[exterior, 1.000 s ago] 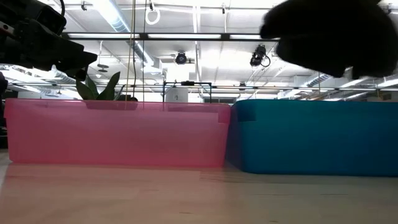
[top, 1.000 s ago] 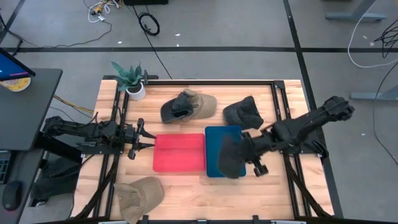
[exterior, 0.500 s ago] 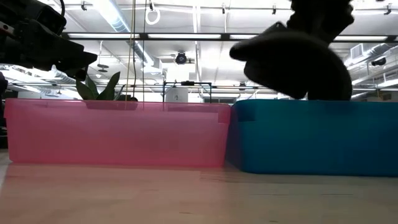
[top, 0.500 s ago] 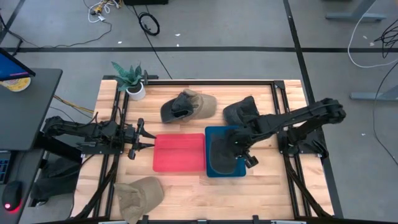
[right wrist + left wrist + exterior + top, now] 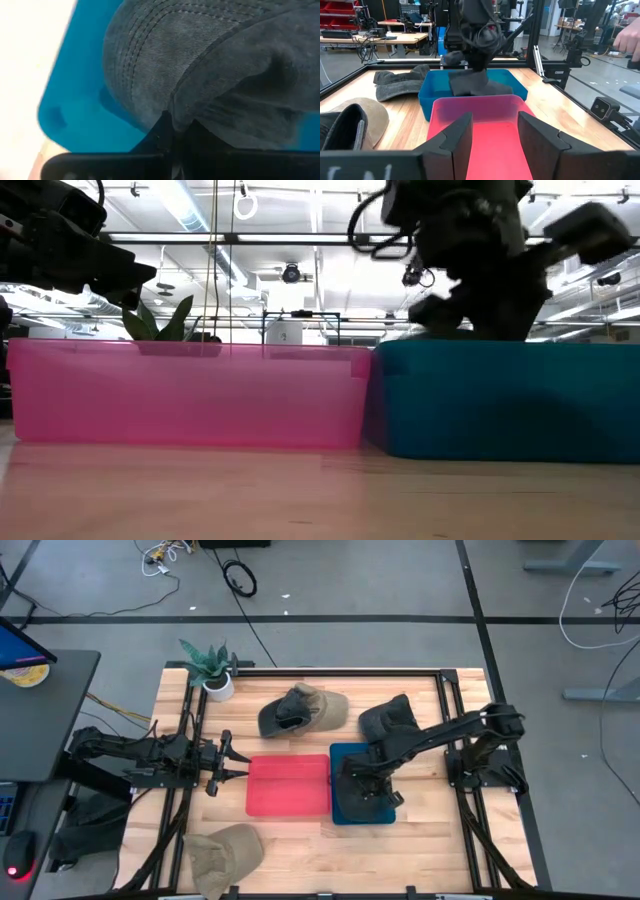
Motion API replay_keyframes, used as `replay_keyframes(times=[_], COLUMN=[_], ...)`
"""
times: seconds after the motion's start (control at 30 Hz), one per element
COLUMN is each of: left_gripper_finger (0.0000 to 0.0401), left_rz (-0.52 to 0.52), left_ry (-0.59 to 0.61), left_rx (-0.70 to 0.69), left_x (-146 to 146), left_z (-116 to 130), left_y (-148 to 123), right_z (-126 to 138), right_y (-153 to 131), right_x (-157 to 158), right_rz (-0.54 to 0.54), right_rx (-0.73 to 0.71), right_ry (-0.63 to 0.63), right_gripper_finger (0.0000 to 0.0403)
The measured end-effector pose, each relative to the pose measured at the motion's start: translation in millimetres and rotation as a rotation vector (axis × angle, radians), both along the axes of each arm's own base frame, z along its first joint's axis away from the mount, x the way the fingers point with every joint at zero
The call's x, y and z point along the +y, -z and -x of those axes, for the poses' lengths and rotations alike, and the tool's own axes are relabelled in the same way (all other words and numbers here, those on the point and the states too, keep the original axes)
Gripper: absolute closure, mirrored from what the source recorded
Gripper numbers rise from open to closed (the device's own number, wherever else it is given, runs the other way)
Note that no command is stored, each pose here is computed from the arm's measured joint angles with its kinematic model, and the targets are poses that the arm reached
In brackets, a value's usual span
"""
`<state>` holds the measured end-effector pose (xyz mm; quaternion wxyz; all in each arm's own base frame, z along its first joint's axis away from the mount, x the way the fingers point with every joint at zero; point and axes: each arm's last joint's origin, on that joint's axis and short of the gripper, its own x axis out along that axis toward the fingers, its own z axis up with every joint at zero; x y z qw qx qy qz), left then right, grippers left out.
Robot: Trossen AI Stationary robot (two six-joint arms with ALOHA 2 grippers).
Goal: Pick & Place hat
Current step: Put the bottom black cap into the blue bin
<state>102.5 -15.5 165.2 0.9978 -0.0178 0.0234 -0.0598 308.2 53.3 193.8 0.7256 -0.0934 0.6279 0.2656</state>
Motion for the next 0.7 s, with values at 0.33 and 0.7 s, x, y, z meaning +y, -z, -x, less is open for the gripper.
replay_keyframes(times=[0.33,0.7], left_gripper_finger=[0.0240,0.0240], left_rz=[0.000,0.000], left_ry=[0.000,0.000], left_rx=[0.000,0.000], left_x=[0,0], left_z=[0,0], left_y=[0,0], right_z=[-10,-11], right_y=[16,13], right_x=[-5,-5], right_rz=[-0.051,-0.058], right_rx=[0.031,0.037], right_ry=[0.063,0.157], right_gripper_finger=[0.0394,0.0305])
